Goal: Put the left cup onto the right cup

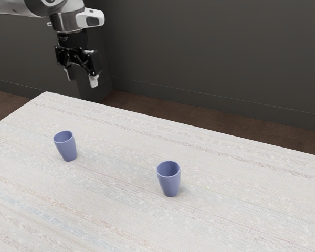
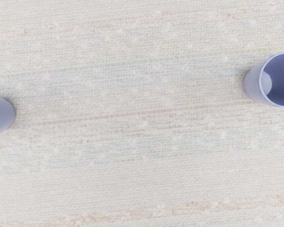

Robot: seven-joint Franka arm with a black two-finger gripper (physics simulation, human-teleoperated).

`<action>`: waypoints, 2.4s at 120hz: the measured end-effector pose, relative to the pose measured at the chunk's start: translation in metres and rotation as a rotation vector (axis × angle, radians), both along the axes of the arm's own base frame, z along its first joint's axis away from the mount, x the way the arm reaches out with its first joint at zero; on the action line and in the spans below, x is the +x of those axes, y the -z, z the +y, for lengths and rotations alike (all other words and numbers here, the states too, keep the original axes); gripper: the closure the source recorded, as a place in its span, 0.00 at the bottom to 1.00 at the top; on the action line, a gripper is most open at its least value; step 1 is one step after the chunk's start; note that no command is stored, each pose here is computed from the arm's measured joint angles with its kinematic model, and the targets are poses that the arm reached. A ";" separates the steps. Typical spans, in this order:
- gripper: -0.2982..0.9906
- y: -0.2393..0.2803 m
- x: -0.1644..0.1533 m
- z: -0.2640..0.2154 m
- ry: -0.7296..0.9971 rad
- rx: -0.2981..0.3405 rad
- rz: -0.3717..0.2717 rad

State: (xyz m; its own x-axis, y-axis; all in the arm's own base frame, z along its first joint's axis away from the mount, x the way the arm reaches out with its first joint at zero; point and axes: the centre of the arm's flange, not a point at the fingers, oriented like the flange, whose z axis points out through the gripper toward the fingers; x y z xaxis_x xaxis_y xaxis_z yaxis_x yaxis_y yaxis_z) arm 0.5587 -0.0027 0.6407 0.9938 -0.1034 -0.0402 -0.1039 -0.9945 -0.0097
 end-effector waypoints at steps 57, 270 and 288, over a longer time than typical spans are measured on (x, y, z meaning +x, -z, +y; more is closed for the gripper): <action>0.23 0.004 0.000 -0.001 0.004 0.009 0.007; 0.23 0.175 0.019 0.153 -0.155 0.035 0.054; 0.23 0.183 0.018 0.169 -0.180 0.035 0.057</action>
State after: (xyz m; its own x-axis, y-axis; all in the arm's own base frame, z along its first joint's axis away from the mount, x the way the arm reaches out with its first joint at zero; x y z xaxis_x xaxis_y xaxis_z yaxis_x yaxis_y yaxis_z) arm 0.5769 0.1663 0.4576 0.9921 0.0785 -0.0976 0.0745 -0.9962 -0.0441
